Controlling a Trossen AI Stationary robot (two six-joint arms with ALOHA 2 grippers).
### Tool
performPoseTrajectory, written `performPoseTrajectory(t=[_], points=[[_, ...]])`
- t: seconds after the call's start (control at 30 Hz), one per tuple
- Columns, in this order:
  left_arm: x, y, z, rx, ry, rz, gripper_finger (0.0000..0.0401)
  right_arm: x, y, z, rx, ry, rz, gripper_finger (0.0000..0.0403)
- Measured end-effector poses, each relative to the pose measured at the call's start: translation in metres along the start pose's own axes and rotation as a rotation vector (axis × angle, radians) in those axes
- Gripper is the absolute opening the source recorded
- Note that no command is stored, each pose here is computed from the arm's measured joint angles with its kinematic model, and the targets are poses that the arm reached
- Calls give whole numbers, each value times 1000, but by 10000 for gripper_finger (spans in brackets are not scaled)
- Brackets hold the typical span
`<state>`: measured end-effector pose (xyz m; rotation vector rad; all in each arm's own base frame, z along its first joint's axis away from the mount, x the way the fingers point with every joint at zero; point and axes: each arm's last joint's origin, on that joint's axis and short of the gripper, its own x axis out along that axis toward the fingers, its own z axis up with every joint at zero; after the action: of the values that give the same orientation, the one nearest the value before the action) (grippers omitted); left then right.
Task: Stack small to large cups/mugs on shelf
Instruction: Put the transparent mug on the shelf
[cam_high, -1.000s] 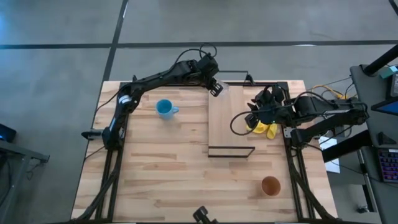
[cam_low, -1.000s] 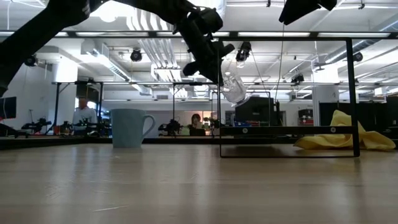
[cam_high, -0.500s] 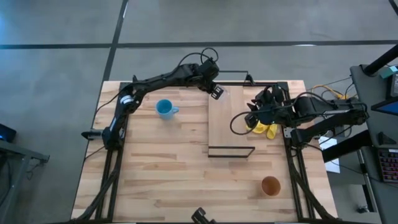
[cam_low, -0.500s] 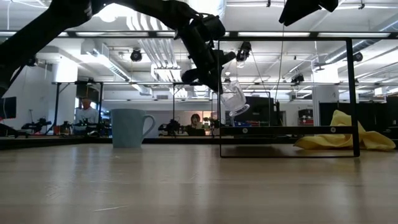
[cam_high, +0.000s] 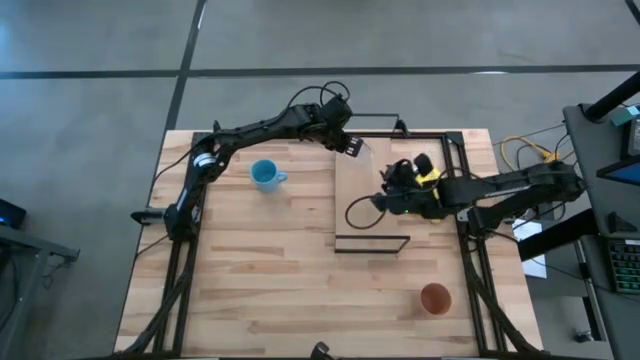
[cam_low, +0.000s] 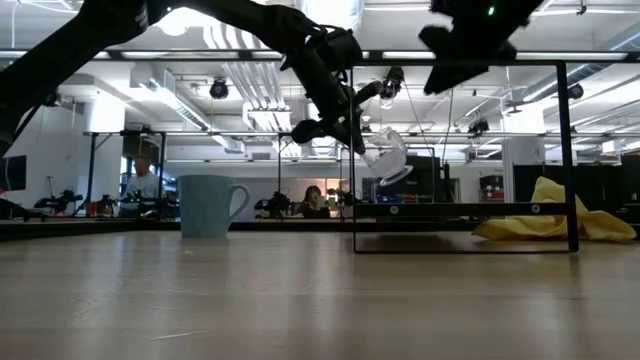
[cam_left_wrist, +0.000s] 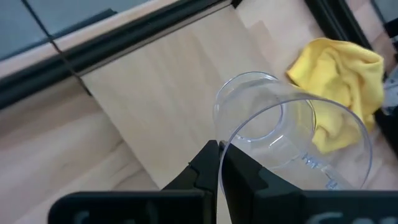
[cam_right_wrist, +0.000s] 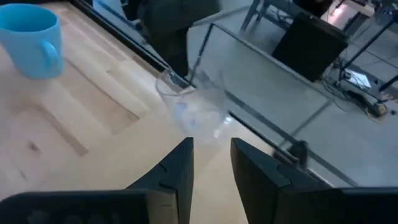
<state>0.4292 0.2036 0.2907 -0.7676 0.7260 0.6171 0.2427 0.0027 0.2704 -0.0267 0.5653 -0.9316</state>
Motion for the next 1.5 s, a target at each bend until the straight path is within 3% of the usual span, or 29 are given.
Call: performPoseTrajectory(t=[0.13,0.27,0.43,0.73,1.5], points=[[0,-1,0,-3,16,-27,0,14,10,-14,-13,-76,24,100],[0,-2,-1,-28,37,-59,0,23,15,-27,-109,-122,29,100],[0,-2,0,-28,29,-68,0,30,13,-41,-59,-110,18,100],[-1,-8,5,-58,11,-164,0,35,10,-36,-101,-133,5,100],[-2,-5,9,-72,-3,-177,0,45,0,-29,-73,-145,-36,100]])
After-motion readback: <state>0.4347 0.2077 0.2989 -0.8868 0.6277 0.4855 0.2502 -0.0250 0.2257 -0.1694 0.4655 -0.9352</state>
